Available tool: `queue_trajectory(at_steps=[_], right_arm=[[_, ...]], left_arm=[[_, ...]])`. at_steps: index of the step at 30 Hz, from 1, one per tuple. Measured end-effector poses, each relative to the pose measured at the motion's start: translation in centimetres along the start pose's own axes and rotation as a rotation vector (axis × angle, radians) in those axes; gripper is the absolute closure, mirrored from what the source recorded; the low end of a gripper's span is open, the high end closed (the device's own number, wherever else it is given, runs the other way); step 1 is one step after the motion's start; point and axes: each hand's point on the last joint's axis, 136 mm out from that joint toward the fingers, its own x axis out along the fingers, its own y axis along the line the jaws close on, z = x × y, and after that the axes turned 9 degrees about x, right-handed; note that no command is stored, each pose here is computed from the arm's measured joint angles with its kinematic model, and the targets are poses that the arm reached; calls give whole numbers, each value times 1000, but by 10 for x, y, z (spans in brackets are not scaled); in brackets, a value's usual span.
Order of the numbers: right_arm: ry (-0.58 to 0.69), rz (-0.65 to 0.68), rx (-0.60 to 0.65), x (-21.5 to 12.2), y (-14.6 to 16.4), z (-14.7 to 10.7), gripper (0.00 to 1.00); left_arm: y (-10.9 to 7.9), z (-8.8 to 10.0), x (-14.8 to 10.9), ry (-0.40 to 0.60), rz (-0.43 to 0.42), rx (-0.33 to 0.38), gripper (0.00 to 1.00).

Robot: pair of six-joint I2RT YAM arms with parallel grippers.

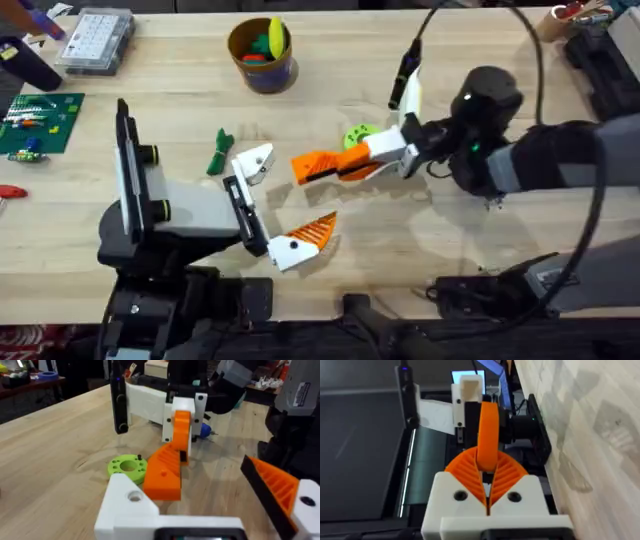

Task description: Pick up the gripper from the table and insert it into the empty holder that is missing its gripper. Then pick up a screw, insert it into the mounting hole, and use the screwdriver to tighten it. Finally, clean up the table by picking up the vegetable and placing it into the bucket.

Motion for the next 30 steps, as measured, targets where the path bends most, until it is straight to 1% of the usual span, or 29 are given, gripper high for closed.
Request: queue_trajectory(at_steps=[6,17,24,30], right_arm=[[30,-2,-28,10,-4,-4,990],[30,12,-142,10,9,-6,990],[38,11,-112,12,11,-7,990],[51,12,-119,16,15,-7,990]], left_arm=[[0,0,0,0,0,0,10],[0,0,0,0,0,0,10],[0,0,0,0,0,0,10],[0,0,0,0,0,0,10]])
